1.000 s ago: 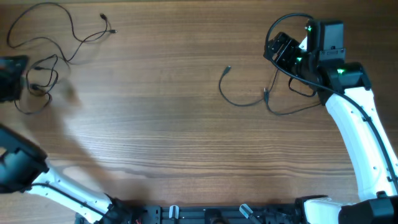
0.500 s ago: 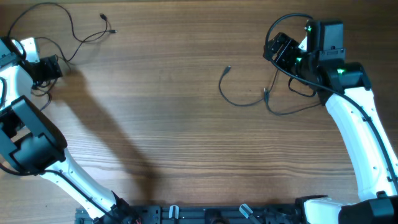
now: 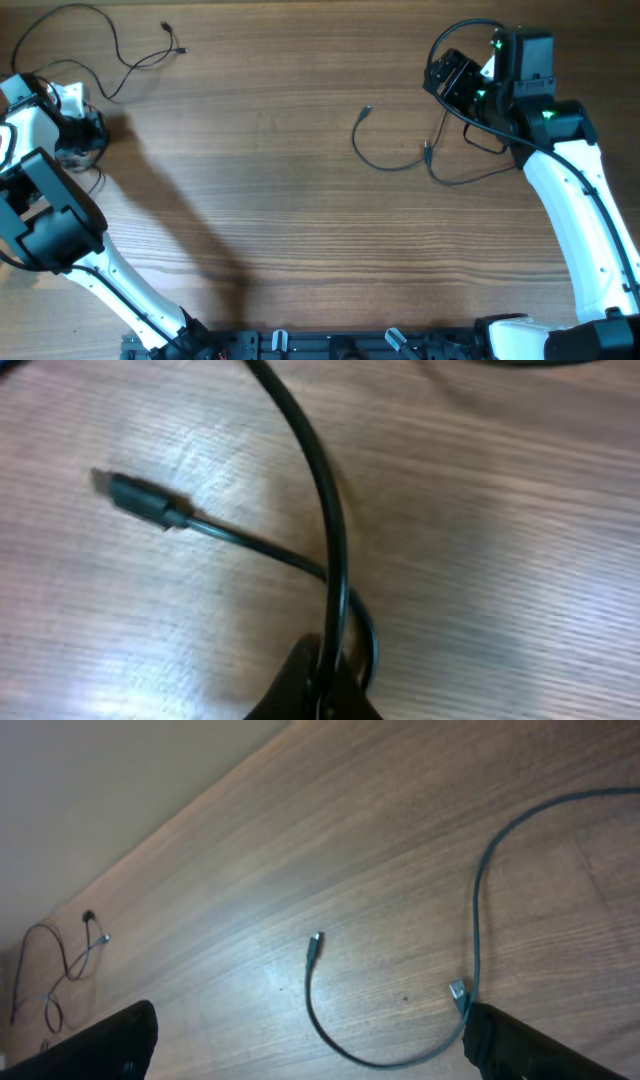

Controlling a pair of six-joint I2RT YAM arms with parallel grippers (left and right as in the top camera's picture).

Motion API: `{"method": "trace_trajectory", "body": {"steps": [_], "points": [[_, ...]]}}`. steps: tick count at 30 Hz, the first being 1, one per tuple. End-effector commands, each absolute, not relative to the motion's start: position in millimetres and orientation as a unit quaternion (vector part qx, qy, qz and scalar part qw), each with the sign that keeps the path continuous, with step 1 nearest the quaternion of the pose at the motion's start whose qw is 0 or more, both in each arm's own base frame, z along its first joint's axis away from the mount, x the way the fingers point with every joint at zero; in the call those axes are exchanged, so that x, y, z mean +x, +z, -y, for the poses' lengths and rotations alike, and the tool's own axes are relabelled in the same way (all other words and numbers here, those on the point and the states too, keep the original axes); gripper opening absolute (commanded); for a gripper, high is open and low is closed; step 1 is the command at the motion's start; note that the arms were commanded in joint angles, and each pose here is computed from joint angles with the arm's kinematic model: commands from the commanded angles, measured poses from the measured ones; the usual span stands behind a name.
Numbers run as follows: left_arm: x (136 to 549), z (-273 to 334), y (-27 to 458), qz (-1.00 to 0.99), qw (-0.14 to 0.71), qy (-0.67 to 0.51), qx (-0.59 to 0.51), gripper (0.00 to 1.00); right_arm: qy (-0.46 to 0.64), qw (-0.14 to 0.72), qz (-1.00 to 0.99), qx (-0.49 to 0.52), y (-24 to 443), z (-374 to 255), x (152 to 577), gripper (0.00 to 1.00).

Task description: Untangle cables

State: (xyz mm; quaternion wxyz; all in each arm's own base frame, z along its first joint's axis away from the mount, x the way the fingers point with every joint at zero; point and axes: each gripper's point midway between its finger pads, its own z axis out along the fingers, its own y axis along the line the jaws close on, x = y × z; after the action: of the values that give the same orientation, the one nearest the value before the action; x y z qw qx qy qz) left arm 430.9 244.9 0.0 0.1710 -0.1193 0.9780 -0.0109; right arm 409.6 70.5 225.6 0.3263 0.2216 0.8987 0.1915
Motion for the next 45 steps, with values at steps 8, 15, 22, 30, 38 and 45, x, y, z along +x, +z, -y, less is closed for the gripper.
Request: {"method": "trace_trajectory", "body": {"steps": [8,15,22,30,38,45], "points": [[452.0,-302.1,38.6,-0.761,0.264,-0.187,-0.562,0.04,0.191,0.312,-0.906,0.210,218.8,-72.7,407.1,1.00],[486.7,-329.6,90.0,-0.599,0.323,-0.334,-0.652,0.04,0.193,0.308,-0.905,0.218,217.9,-72.7,406.1,1.00],[478.5,-337.0,79.1,-0.630,0.333,-0.281,-0.642,0.59,0.192,0.300,-0.907,0.225,215.2,-72.3,403.0,1.00],[453.3,-353.8,117.2,-0.682,0.375,-0.179,-0.602,1.00,0.205,0.294,-0.907,0.219,215.7,-77.4,401.8,1.00],[377.5,-260.7,106.5,-0.798,0.182,0.052,-0.572,1.00,0.220,0.302,-0.899,0.229,221.0,-80.1,406.9,0.99],[364.1,-263.3,23.5,-0.800,0.102,0.076,-0.586,1.00,0.217,0.290,-0.904,0.226,216.9,-80.4,402.0,1.00]]}}
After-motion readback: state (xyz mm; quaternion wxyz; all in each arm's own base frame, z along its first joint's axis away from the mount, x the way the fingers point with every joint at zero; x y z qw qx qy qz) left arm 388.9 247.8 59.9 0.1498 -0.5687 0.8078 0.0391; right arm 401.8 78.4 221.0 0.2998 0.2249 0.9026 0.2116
